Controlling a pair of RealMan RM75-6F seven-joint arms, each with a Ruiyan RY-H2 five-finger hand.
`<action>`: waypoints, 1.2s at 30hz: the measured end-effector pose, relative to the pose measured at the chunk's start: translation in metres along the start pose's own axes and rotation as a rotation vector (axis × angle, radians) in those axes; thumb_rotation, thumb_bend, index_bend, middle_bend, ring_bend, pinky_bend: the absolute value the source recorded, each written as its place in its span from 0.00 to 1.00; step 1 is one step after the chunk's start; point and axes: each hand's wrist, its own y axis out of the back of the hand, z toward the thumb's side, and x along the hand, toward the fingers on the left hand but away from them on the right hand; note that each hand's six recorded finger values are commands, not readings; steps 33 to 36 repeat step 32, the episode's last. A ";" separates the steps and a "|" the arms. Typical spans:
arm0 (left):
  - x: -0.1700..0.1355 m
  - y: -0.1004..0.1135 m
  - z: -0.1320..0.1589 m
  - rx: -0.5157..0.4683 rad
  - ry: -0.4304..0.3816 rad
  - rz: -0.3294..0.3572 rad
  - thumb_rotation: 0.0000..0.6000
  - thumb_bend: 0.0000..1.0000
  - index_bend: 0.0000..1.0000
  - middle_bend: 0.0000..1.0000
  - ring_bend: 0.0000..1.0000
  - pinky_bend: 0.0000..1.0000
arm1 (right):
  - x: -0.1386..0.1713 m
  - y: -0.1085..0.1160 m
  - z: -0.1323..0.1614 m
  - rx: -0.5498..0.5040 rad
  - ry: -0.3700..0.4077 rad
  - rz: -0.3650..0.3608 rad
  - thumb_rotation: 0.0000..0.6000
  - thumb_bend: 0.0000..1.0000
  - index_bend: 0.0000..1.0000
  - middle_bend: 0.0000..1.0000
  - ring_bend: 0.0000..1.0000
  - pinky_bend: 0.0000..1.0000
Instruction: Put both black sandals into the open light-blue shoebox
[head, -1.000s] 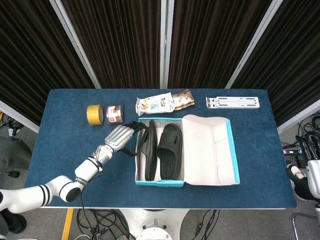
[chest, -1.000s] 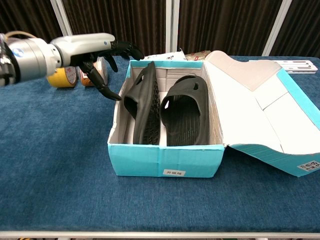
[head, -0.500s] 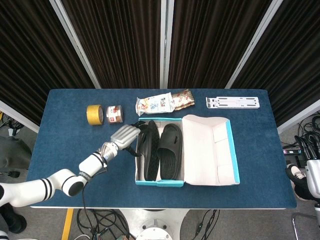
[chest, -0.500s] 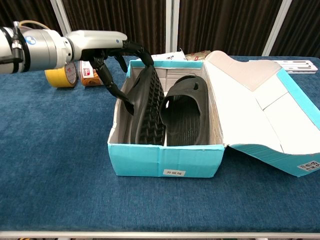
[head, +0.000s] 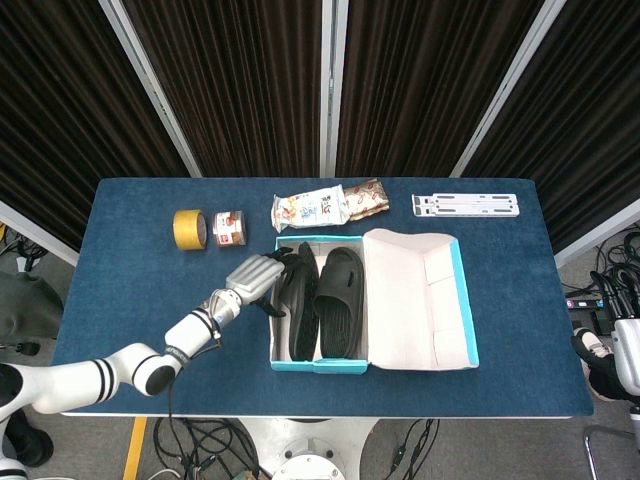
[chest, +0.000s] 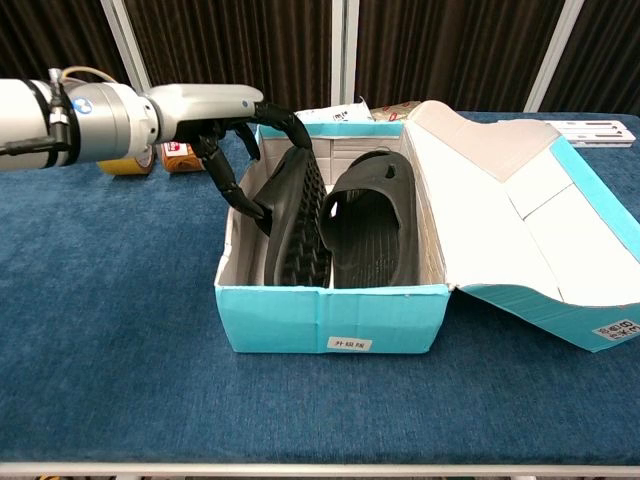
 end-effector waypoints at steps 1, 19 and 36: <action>-0.002 0.004 0.000 -0.005 0.001 0.018 1.00 0.03 0.20 0.15 0.04 0.25 | 0.000 0.000 0.000 0.000 -0.001 0.000 1.00 0.12 0.01 0.13 0.02 0.13; -0.175 0.066 -0.133 0.105 0.454 0.473 1.00 0.03 0.21 0.15 0.04 0.18 | 0.001 -0.017 -0.008 -0.157 0.011 0.063 1.00 0.12 0.01 0.10 0.00 0.13; -0.315 0.013 -0.155 0.174 0.697 0.560 1.00 0.03 0.21 0.15 0.04 0.17 | 0.013 -0.023 0.013 -0.223 0.074 0.039 1.00 0.12 0.01 0.10 0.00 0.12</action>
